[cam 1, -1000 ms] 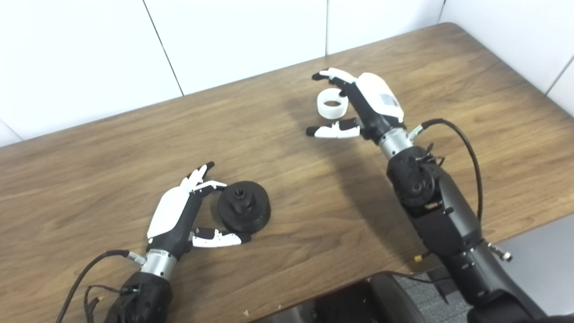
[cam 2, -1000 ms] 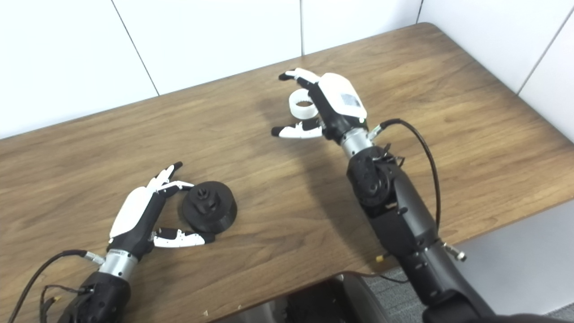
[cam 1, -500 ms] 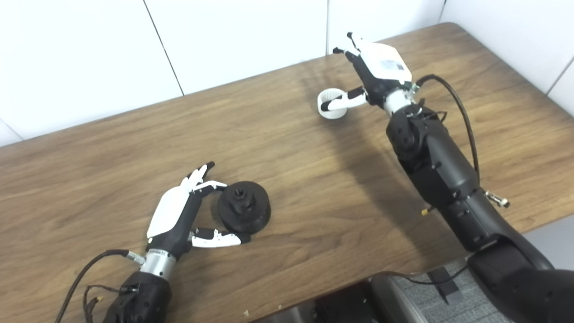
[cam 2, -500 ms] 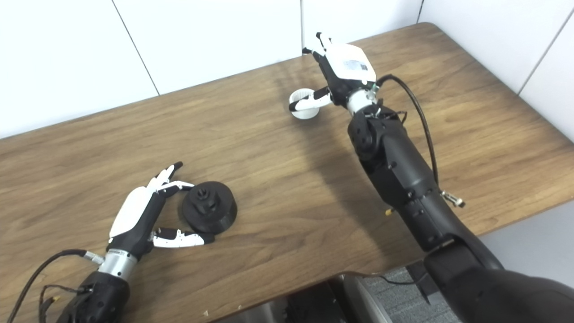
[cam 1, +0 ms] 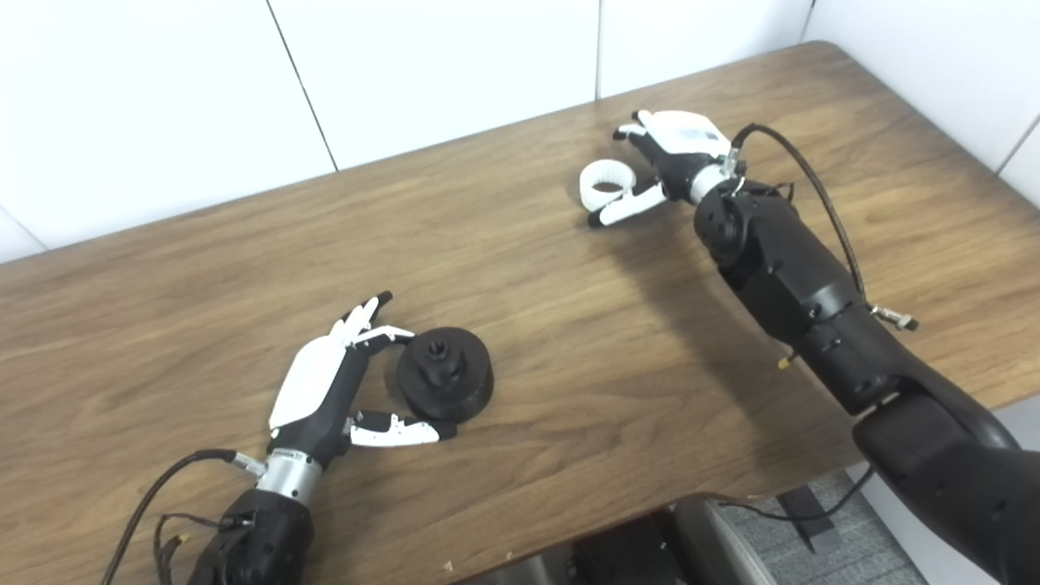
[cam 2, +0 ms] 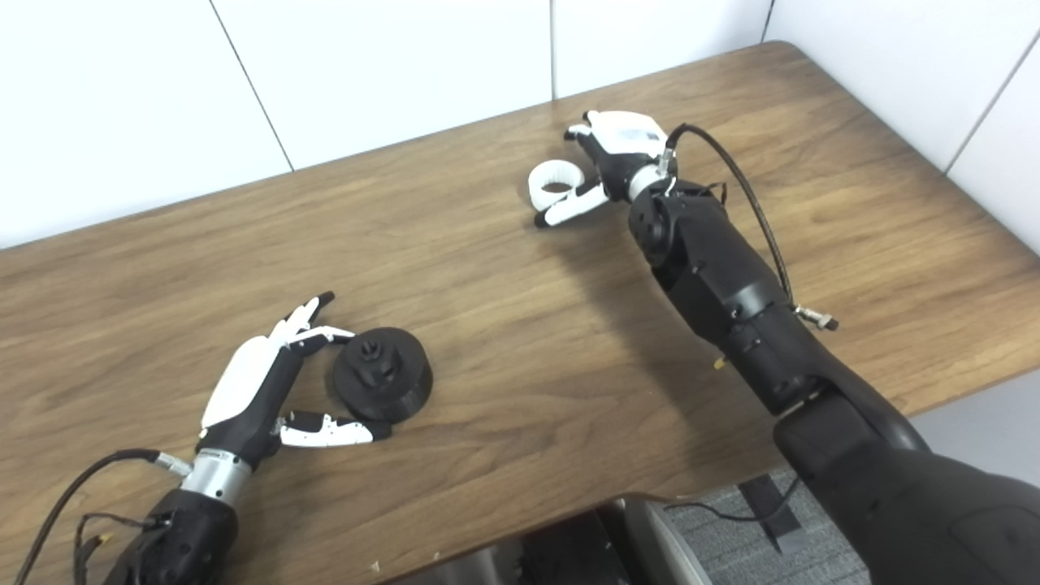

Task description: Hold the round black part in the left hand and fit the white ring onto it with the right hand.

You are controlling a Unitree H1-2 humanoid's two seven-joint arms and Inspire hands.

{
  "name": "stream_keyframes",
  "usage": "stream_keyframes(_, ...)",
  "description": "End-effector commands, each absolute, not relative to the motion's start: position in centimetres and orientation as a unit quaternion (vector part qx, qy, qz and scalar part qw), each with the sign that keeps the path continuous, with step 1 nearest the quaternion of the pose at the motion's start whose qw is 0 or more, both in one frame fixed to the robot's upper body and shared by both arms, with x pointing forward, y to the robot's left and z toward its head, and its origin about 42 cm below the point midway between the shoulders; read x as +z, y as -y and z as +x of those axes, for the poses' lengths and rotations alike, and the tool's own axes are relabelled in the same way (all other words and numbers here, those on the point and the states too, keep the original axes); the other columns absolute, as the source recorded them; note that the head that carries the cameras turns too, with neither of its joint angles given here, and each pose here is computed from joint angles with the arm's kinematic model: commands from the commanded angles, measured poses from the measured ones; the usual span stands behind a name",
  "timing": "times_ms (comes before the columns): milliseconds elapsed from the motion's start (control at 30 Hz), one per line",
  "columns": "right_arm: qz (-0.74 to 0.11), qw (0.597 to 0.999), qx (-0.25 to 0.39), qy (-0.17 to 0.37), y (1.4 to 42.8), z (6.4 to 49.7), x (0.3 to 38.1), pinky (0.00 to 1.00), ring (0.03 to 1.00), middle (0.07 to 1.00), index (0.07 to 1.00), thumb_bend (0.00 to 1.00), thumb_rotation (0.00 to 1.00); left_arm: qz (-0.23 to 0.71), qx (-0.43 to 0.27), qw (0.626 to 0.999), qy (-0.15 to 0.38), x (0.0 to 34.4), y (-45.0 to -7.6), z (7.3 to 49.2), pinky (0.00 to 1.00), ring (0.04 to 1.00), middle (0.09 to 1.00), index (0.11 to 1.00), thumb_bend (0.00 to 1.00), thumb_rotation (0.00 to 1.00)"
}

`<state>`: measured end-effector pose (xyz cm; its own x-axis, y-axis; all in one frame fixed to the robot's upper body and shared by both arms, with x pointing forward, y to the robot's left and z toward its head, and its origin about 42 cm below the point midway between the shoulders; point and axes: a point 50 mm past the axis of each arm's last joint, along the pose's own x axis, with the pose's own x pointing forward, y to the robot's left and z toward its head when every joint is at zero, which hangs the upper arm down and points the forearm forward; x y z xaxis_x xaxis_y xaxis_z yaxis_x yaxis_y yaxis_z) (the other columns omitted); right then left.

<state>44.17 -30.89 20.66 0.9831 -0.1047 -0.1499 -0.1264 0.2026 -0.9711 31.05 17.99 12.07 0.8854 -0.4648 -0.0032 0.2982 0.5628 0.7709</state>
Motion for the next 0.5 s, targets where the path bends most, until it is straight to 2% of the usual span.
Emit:
stream_keyframes(0,-0.637,0.769,-0.014,-0.054,30.7,45.6,23.9,0.87,1.0,1.0,0.89,1.0,0.59,0.428,-0.203,0.873,0.113,13.2,-18.5,31.4,1.0,1.0,1.0,0.622,0.96,0.34)
stream_keyframes(267,-0.631,0.773,0.007,-0.06,30.0,45.6,22.9,0.91,0.996,1.0,0.831,1.0,0.58,0.427,-0.205,0.873,0.114,13.3,-18.4,31.4,1.0,1.0,1.0,0.622,0.96,0.35)
stream_keyframes(367,-0.63,0.775,0.007,-0.05,29.6,45.4,22.7,0.92,0.989,1.0,0.789,1.0,0.53,0.427,-0.204,0.874,0.112,13.4,-18.5,31.5,1.0,1.0,1.0,0.622,0.96,0.35)
stream_keyframes(467,-0.629,0.777,-0.003,-0.03,29.2,45.2,22.4,0.9,0.966,0.993,0.737,0.93,0.44,0.427,-0.202,0.874,0.11,13.4,-18.6,31.5,1.0,1.0,1.0,0.622,0.96,0.34)
